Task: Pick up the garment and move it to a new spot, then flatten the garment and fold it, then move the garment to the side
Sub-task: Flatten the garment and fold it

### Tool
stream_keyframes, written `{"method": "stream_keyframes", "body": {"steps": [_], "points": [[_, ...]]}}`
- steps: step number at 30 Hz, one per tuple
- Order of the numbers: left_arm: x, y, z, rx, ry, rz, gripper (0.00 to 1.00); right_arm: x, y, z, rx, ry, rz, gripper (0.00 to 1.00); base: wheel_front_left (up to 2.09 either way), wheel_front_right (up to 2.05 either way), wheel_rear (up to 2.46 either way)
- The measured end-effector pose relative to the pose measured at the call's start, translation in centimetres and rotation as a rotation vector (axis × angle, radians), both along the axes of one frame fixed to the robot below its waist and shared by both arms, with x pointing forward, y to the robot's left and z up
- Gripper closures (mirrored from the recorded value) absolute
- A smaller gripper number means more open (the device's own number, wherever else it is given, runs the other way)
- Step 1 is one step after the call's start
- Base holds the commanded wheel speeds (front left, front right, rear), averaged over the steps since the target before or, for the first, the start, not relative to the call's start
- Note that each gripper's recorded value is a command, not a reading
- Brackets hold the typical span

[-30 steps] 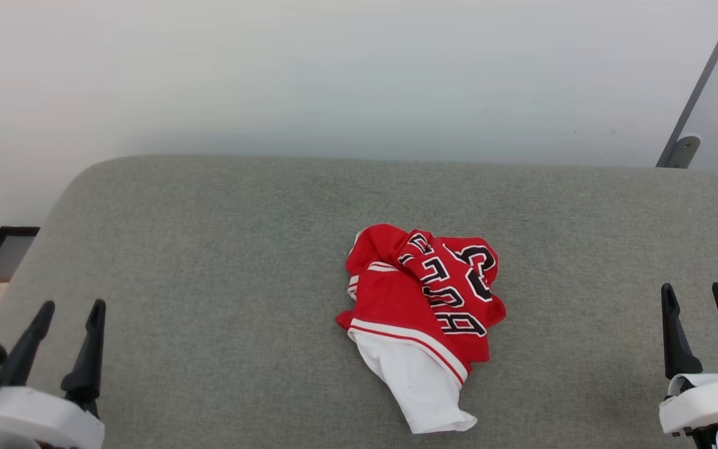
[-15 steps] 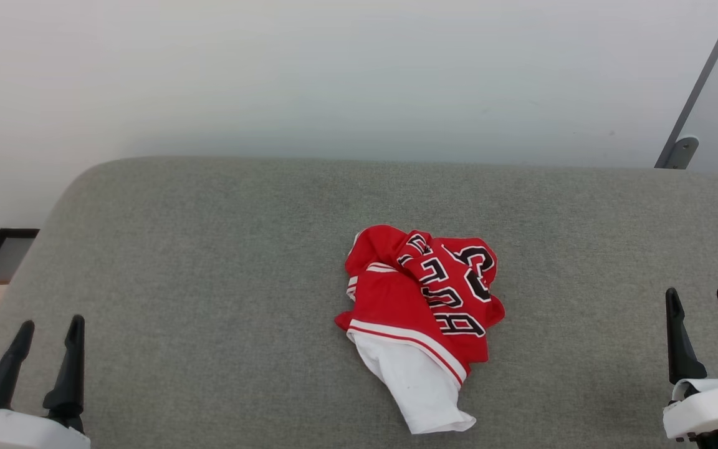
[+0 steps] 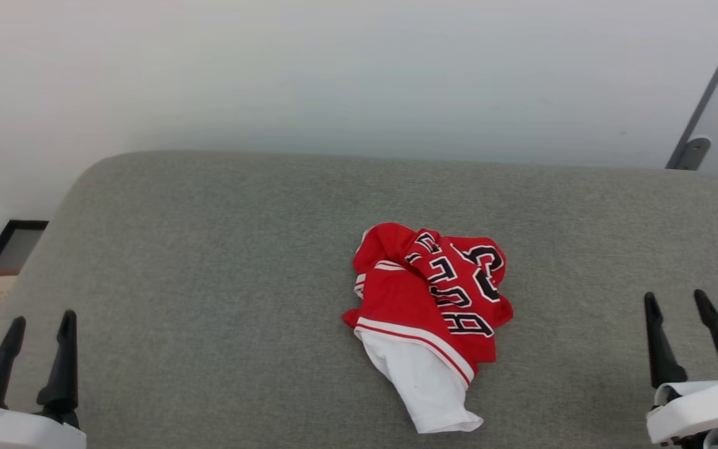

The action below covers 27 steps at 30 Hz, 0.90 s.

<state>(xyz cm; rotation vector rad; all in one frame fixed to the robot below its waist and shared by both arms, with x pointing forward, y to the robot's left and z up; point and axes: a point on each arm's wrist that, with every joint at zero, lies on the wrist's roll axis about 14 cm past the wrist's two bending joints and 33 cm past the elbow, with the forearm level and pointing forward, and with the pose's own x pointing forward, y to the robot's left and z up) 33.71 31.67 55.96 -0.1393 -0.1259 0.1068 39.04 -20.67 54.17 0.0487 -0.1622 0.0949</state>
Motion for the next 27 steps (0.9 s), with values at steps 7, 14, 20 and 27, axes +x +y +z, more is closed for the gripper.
{"method": "stream_keyframes", "body": {"steps": [7,14,20,27], "points": [[-1.0,1.1,0.5,0.003,-0.017,0.045,0.00,0.6,4.5,-1.2,0.004,0.041,0.138,0.00,0.00,0.00,0.00],[-2.4,1.8,0.2,-0.003,-0.010,0.077,0.00,0.5,11.1,-2.8,-0.002,0.141,0.354,0.00,0.00,0.00,0.00],[-3.2,2.2,-0.3,-0.009,0.005,0.100,0.00,-0.6,15.5,-5.3,-0.026,0.287,0.517,0.00,0.00,0.00,0.00],[-3.6,2.5,-1.2,-0.018,0.028,0.118,0.00,-2.2,17.8,-9.0,-0.109,0.498,0.642,0.00,0.00,0.00,0.00]]}}
